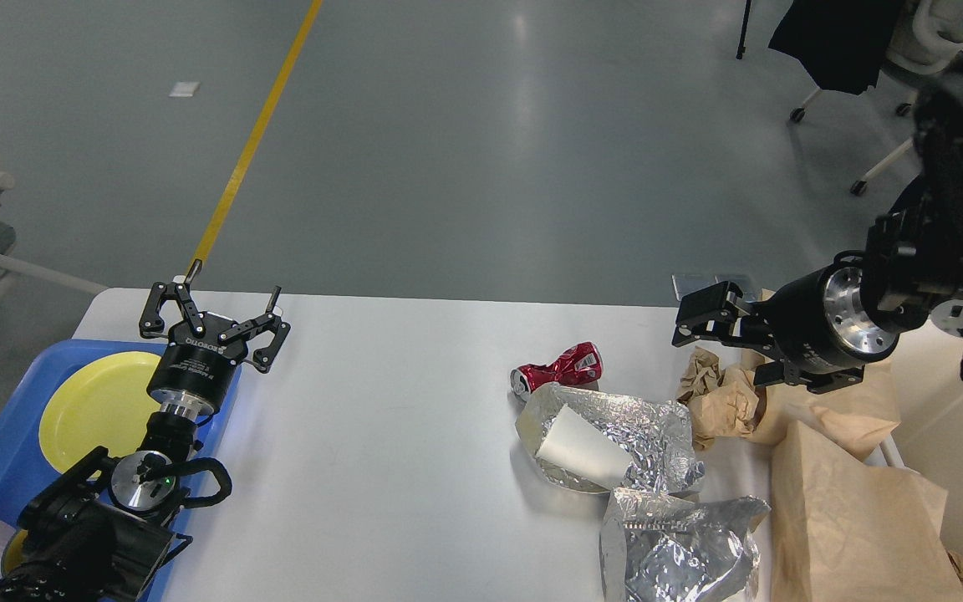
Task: Tidy desktop
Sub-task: 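Reach the right gripper toward the brown paper bag, then grasp the brown paper bag with the right gripper and lift it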
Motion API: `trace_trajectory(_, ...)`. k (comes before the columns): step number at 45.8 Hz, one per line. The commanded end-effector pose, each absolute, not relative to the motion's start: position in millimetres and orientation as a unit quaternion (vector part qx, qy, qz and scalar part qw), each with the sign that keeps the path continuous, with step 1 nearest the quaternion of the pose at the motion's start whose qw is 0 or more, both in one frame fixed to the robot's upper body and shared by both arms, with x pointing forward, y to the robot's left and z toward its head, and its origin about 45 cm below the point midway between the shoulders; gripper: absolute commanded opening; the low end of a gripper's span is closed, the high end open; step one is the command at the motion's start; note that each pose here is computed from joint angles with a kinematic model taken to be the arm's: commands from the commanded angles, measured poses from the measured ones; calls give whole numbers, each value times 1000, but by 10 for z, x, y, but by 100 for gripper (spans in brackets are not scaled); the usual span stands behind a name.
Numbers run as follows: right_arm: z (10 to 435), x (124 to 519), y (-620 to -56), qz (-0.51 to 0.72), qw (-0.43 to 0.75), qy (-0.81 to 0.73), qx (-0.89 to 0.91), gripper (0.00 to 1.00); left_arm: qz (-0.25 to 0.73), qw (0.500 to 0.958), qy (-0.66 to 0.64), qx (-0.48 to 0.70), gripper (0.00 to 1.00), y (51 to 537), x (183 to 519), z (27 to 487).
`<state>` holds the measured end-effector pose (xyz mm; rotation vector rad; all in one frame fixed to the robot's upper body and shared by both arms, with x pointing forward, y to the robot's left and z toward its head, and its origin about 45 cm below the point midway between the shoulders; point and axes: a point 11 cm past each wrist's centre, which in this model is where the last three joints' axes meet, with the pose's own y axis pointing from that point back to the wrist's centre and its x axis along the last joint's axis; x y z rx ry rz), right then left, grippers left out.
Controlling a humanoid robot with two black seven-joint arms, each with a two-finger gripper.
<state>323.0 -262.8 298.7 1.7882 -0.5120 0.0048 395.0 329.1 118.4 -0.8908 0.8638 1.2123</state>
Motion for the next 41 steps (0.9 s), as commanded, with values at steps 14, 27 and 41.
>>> trace_trajectory(14,2196,2920,-3043,0,693,-185,697,100,531,648,380,-391,100,3284,3948,1183)
trace_trajectory(27,1529,2678,-3491,6,740,-154,655,100,531,649,380,-390,100,3283,3951,1184)
trace_trajectory(41,1043,2615,-3608,20,734,-186,653,100,532,648,380,-391,100,3286,3952,1186)
